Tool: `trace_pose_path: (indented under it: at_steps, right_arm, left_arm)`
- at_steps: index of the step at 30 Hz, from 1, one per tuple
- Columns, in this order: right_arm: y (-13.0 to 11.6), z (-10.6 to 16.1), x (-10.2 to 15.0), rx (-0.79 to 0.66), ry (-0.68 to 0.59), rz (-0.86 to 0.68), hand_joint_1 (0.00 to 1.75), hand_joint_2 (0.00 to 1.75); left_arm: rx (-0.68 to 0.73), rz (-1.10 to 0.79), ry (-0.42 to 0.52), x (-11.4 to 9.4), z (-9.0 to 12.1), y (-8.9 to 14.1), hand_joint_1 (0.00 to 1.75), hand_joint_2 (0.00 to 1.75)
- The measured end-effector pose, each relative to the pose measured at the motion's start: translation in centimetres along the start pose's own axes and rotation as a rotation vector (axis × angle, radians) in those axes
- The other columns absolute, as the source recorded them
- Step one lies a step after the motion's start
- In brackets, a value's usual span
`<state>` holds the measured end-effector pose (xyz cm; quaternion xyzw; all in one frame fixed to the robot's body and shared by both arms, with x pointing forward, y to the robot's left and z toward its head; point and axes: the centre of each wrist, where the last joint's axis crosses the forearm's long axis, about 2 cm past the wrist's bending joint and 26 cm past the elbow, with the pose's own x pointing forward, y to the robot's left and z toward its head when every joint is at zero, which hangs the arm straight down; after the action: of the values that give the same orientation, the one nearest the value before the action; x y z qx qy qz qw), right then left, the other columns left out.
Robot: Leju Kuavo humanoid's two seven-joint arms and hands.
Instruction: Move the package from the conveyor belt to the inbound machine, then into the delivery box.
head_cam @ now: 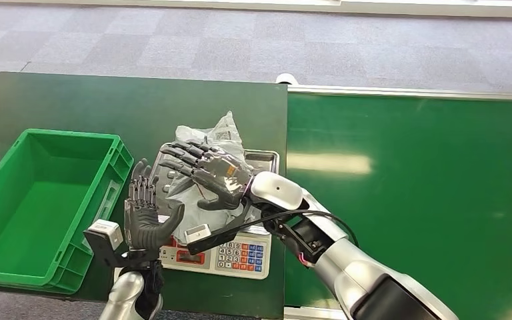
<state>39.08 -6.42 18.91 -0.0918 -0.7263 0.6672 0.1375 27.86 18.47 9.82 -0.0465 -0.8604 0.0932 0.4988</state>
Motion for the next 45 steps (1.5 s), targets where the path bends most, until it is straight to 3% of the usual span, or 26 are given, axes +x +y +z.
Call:
trace_pose_path:
  at_steps: [3, 7, 14, 24, 29, 36, 45]
  right_arm:
    - [-0.3, -0.4, 0.4, -0.001, 0.043, 0.025, 0.0, 0.0]
    - [-0.8, -0.5, 0.6, -0.072, 0.095, 0.112, 0.0, 1.75]
    - [-2.6, -0.3, 0.5, -0.253, 0.076, 0.145, 0.0, 1.75]
    - [-3.7, 0.1, 0.6, -0.317, 0.065, 0.148, 0.0, 1.75]
    - [-3.9, 0.9, 0.7, -0.409, 0.103, 0.01, 0.0, 1.75]
    - [-3.2, 5.8, 0.2, -0.611, 0.209, -0.234, 0.0, 1.75]
    - [-0.8, 13.0, 0.1, -0.825, 0.355, -0.393, 0.0, 1.75]
  left_arm:
    - [0.008, -0.009, 0.0, 0.2, 0.3, 0.3, 0.0, 1.75]
    - [0.016, -0.017, 0.002, 0.5, 0.7, 0.7, 0.0, 1.75]
    - [0.025, -0.023, -0.009, 0.8, 0.7, 1.0, 0.0, 1.75]
    - [0.03, -0.024, -0.012, 0.8, 0.6, 1.1, 0.0, 1.75]
    - [0.031, -0.017, -0.01, 1.0, 0.8, 1.2, 0.0, 1.75]
    - [0.025, -0.004, -0.007, 1.4, 1.4, 1.5, 0.0, 1.75]
    - [-0.033, 0.023, -0.056, 1.9, 0.8, 1.2, 0.0, 1.75]
